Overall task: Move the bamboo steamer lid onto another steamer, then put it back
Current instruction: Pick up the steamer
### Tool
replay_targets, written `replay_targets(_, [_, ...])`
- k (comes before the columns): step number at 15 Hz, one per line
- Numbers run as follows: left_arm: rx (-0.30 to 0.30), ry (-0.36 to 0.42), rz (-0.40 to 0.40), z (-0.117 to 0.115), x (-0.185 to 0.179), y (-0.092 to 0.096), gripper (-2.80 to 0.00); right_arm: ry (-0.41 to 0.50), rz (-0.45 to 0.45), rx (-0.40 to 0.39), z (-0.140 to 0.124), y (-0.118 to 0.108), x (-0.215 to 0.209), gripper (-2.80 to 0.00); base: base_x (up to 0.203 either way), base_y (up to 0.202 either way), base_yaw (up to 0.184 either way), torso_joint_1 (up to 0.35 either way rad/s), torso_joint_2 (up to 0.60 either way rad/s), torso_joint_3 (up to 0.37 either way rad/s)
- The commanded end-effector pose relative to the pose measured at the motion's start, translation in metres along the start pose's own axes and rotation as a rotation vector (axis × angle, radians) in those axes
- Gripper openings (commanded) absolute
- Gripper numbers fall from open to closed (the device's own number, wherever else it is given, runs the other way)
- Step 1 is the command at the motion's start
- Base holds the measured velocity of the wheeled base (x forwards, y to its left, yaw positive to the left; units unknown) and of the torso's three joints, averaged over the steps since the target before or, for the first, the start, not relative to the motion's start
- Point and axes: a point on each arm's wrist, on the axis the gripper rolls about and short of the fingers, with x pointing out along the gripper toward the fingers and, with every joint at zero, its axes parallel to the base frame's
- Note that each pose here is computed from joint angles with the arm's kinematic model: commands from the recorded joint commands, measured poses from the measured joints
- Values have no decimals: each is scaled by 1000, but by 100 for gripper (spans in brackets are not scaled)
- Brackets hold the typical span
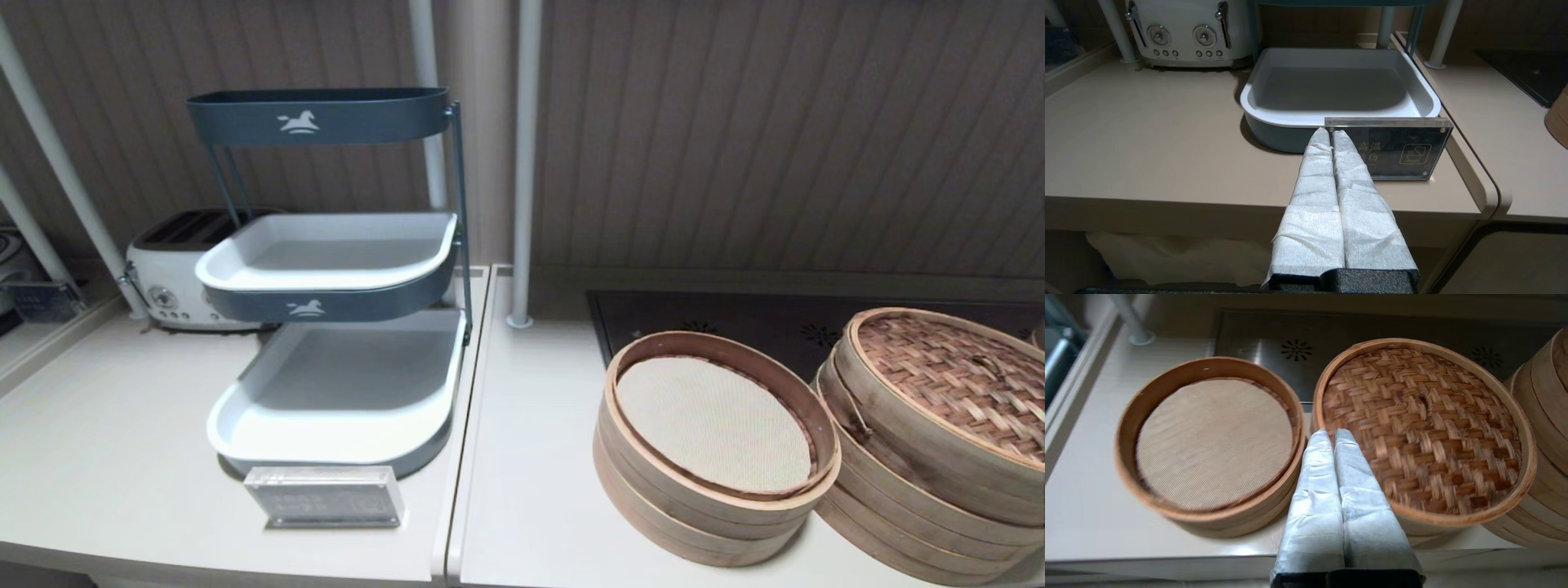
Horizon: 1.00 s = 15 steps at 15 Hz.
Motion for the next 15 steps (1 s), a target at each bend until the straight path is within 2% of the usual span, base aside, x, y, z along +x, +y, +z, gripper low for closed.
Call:
replay_targets(1, [1,25,1,-8,2,0,-280,152,-48,21,15,-10,67,-280,0,0,0,0,0,0])
replay_targets(4, [-1,25,1,-8,2,0,-280,234,-121,78,38,-42,116,-280,0,0,0,0,0,0])
replay_targets(6, [-1,24,1,-8,1,0,-280,311,-152,131,37,-67,136,-280,0,0,0,0,0,0])
replay_targets(9, [-1,25,1,-8,2,0,-280,390,-178,173,27,-89,160,-280,0,0,0,0,0,0])
replay_targets(10, [0,25,1,-8,2,0,-280,398,-186,179,26,-93,165,0,0,0,0,0,0,0])
replay_targets(15, [-1,25,-1,-8,2,0,-280,437,-184,198,16,-99,175,0,0,0,0,0,0,0])
